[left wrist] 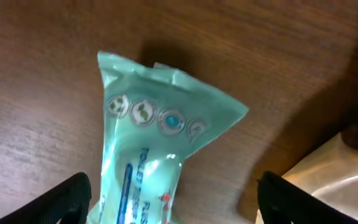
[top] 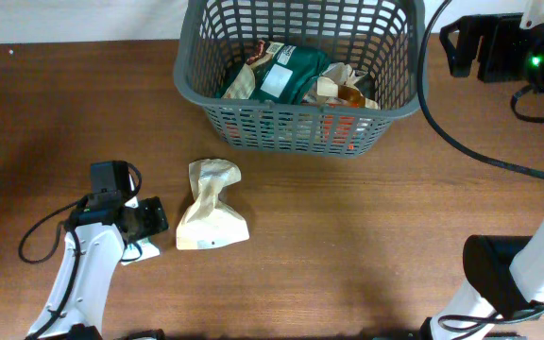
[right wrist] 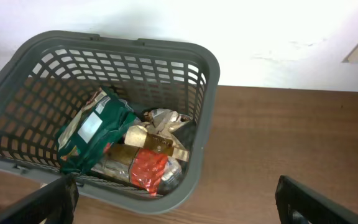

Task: Pack container
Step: 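Lift the tissue pack with the left gripper toward the basket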

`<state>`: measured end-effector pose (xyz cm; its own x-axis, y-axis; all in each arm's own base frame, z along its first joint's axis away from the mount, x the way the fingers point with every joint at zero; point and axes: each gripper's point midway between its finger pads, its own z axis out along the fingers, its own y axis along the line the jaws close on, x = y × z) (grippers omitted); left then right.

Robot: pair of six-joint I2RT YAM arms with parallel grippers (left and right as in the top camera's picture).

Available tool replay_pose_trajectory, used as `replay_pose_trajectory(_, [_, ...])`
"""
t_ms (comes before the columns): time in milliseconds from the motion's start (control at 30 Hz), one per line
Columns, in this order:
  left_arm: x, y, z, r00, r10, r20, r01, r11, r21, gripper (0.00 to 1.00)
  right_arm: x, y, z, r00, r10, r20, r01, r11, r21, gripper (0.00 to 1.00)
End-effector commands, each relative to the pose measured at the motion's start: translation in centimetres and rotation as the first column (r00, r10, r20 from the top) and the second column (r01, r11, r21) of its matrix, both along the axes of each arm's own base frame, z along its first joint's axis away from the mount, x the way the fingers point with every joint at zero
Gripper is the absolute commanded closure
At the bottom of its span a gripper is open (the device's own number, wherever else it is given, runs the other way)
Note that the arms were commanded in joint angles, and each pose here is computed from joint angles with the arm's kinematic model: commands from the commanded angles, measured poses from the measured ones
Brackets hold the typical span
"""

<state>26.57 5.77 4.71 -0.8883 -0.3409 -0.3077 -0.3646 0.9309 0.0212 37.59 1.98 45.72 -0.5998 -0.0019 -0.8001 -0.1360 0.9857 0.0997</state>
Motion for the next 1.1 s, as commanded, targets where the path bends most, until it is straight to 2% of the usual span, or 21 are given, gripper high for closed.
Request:
replay_pose_trajectory(0, [-0.1, -0.2, -1.2, 0.999, -0.024, -0.025, 0.024, 1.0, -0.014, 0.19, -0.1, 0.1, -0.2, 1.0, -0.006, -0.01, 0.006, 1.0, 0.002, 0.01])
replay_pose_trajectory(333, [0.2, 0.6, -2.6, 0.998, 0.046, -0.043, -0.048, 0.998, -0.032, 0.19, -0.1, 0.1, -0.2, 1.0, -0.006, -0.01, 0.006, 1.0, 0.002, 0.01])
replay_pose_trajectory(733, [1.0, 0.7, -2.8, 0.998, 0.055, -0.014, -0.056, 0.996, -0.064, 0.18, -0.1, 0.1, -0.2, 1.0, -0.006, -0.01, 0.006, 1.0, 0.002, 0.01])
replay_pose_trajectory(1067, [-0.5, 0.3, -7.2, 0.986, 0.05, -0.16, -0.066, 0.993, -0.093, 0.18, -0.1, 0.3, -0.2, 1.0, 0.003, -0.01, -0.003, 1.0, 0.009, 0.01])
